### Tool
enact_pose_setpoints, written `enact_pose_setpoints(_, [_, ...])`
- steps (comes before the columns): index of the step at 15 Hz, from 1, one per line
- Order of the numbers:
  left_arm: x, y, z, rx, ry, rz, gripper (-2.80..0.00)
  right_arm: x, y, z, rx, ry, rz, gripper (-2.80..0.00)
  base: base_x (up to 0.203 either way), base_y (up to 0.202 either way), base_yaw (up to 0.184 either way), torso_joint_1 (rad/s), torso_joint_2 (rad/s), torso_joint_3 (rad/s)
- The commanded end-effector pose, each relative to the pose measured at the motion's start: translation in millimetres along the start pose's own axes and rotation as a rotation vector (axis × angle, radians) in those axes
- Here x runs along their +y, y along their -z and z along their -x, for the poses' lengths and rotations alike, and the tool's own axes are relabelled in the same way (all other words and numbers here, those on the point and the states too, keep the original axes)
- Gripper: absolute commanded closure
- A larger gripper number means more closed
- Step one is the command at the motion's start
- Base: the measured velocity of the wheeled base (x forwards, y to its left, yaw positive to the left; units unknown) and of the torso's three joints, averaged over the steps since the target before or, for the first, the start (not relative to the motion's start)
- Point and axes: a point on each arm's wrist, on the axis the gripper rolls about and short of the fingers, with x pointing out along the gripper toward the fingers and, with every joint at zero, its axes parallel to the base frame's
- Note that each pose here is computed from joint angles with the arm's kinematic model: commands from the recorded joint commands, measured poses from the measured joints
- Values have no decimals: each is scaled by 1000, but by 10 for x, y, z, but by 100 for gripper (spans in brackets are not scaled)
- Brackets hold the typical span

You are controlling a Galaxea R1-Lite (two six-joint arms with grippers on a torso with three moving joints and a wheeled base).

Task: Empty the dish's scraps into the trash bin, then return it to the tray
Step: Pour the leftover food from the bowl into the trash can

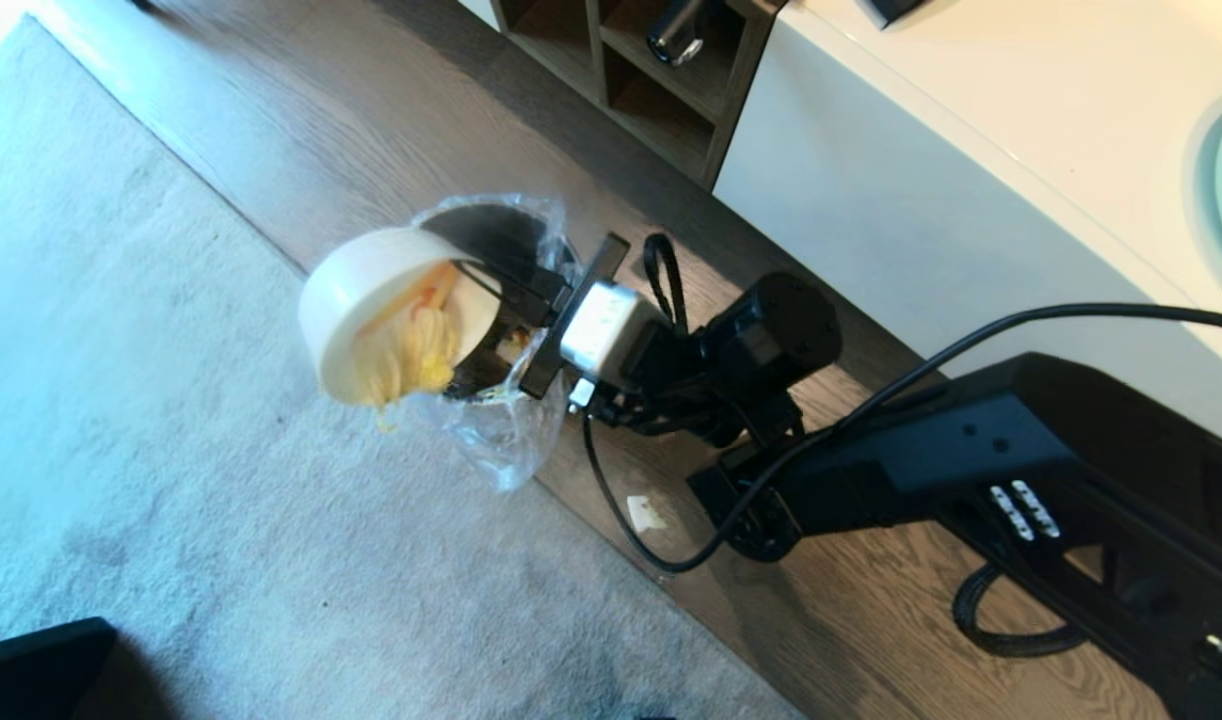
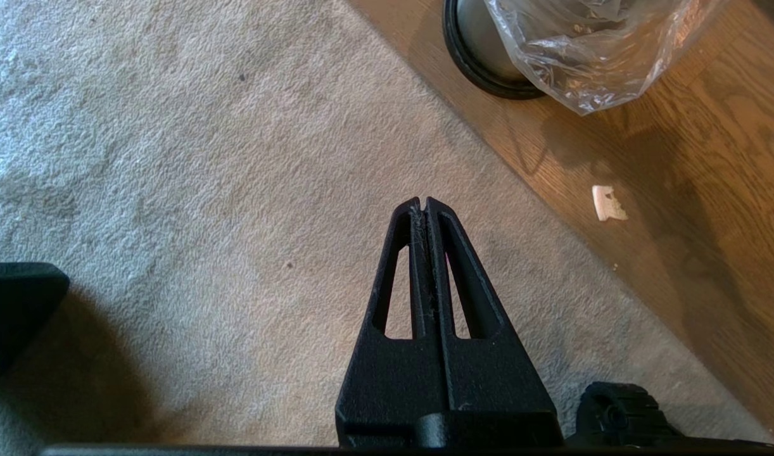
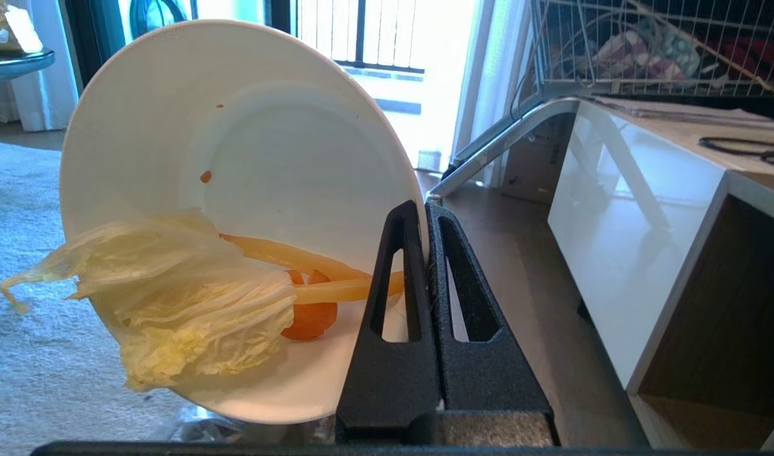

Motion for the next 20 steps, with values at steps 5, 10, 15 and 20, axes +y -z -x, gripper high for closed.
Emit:
enact_pose_setpoints(5, [0,-1,0,-1,0,1,0,-110,90,47,-6,-10,186,0,0,0,0,0,0,0])
enact_pose_setpoints(10, [0,-1,0,-1,0,1,0,-153,86,15,42,-34,286,0,0,0,0,0,0,0])
enact_pose_setpoints(15, [0,-1,0,-1,0,1,0,-314,23,-39,113,44,401,0,0,0,0,0,0,0])
enact_pose_setpoints(20, [0,-1,0,-1,0,1,0,-468,-90,-139,64,103,491,0,0,0,0,0,0,0])
